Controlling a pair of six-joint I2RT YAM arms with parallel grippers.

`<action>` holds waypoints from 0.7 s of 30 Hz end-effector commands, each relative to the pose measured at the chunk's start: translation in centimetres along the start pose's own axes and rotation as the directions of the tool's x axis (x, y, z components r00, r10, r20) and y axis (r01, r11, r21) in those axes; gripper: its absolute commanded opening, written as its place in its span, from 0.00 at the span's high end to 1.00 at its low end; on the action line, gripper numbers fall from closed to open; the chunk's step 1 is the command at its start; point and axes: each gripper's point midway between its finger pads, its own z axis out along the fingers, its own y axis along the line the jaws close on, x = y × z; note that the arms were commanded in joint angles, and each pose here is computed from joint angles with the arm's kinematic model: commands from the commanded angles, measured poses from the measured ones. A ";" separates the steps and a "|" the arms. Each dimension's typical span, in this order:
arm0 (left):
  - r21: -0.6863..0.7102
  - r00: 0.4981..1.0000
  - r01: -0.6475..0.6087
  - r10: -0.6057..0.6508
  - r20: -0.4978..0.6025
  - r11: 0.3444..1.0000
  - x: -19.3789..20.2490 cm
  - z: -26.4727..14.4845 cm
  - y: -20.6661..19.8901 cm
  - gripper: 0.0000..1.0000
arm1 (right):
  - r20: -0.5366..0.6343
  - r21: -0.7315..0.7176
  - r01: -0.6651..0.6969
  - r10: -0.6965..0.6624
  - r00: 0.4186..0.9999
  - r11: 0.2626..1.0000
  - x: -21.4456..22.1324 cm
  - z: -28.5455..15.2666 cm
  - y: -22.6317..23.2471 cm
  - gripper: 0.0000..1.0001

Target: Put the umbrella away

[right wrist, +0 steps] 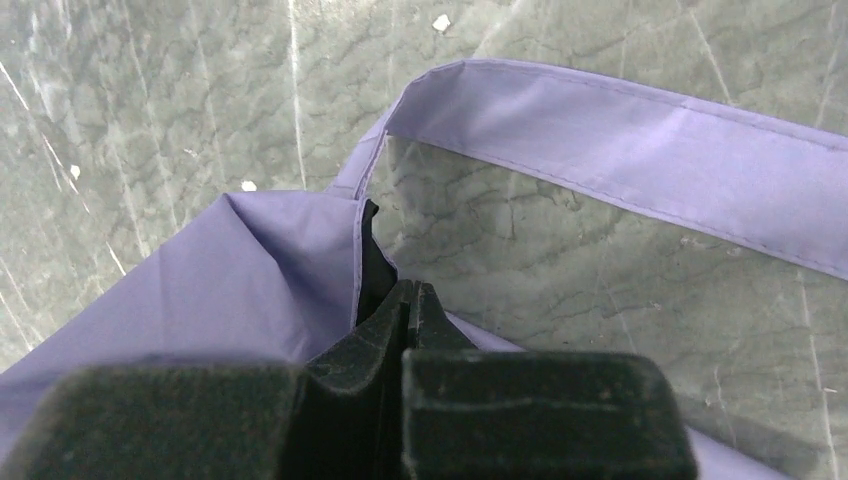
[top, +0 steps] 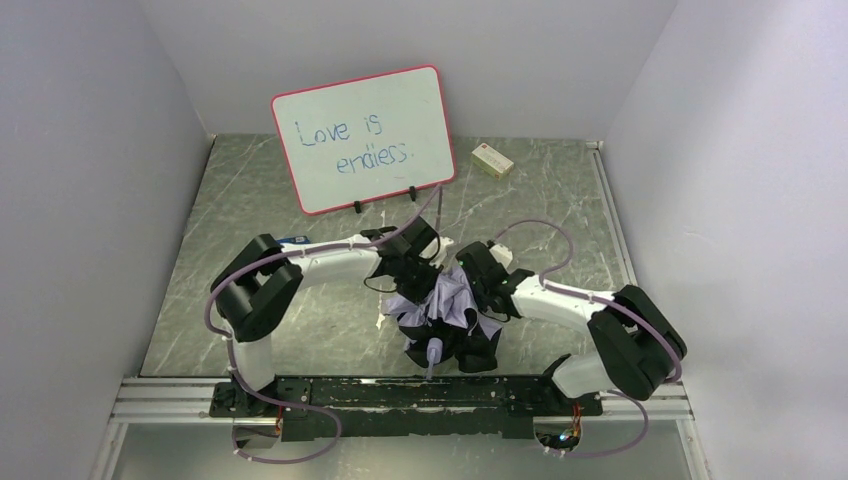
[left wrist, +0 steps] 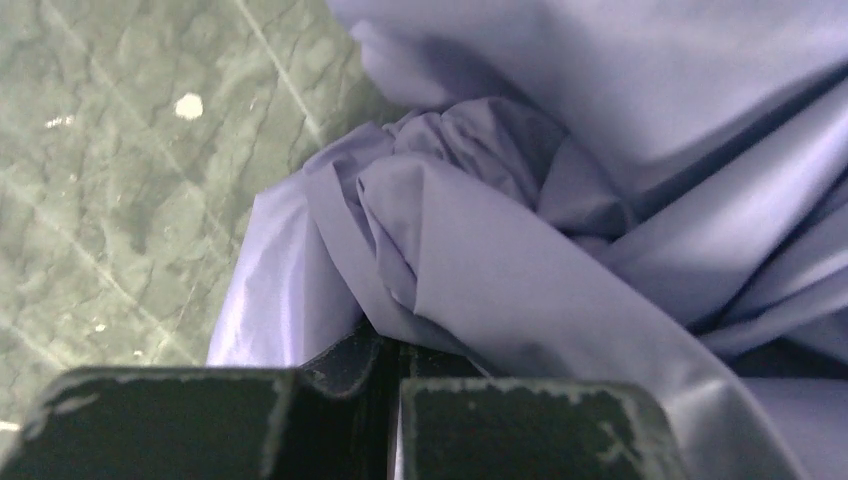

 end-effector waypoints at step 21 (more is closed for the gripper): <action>-0.293 0.946 -0.016 0.110 0.306 0.956 -6.8 -11.3 2.9 0.74 | 0.204 0.251 0.074 -0.127 0.971 0.965 -4.4 -9.2 -5.3 0.81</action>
